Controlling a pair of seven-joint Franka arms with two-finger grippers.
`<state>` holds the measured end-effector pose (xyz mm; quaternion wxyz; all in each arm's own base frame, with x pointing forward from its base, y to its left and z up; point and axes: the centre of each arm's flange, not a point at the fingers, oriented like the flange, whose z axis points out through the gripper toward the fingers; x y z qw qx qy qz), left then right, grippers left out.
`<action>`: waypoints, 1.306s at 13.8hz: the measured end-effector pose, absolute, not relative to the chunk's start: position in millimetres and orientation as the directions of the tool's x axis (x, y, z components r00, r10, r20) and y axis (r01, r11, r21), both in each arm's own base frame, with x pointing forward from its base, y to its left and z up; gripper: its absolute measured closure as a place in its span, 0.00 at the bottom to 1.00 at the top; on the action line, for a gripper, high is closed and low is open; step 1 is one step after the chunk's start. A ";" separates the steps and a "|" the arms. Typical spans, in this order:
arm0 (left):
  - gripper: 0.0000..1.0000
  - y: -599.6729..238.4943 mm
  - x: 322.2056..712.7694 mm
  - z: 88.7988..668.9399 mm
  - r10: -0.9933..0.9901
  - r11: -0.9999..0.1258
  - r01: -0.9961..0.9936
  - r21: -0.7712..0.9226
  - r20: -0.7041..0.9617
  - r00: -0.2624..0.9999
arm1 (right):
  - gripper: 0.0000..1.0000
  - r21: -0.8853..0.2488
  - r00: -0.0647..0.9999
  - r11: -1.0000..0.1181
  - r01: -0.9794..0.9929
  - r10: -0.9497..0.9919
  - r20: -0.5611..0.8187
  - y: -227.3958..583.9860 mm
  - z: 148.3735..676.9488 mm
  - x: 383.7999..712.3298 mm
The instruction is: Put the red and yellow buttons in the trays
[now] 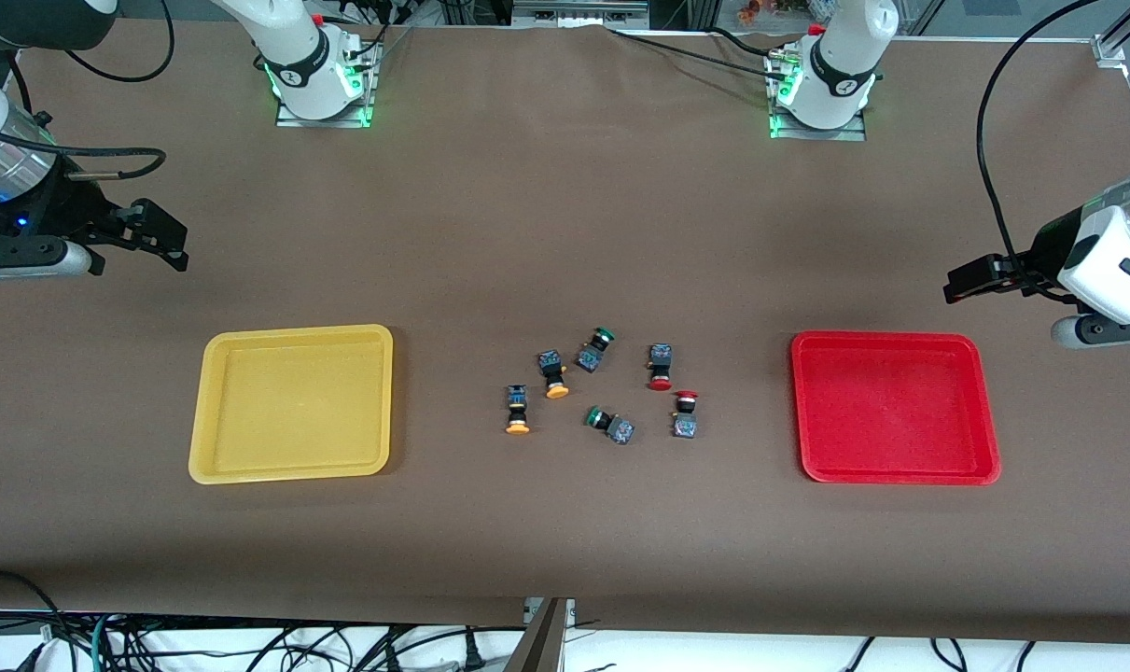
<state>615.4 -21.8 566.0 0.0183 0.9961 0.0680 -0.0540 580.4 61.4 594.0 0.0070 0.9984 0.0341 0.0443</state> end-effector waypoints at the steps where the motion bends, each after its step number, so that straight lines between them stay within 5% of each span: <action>1: 0.00 -21.8 615.5 565.7 0.133 -0.990 0.137 0.029 -0.111 0.985 | 0.00 0.017 0.994 -0.998 0.068 0.069 0.085 61.5 592.7 580.9; 11: 0.00 -37.3 630.0 545.6 0.110 -0.993 0.114 0.038 -0.096 0.989 | 0.00 0.018 0.994 -0.998 0.067 0.068 0.083 61.4 590.5 582.3; 18: 0.00 -124.9 672.5 434.3 0.057 -0.997 0.061 0.044 -0.094 0.994 | 0.00 0.017 0.992 -0.998 0.069 0.070 0.102 62.6 592.7 584.1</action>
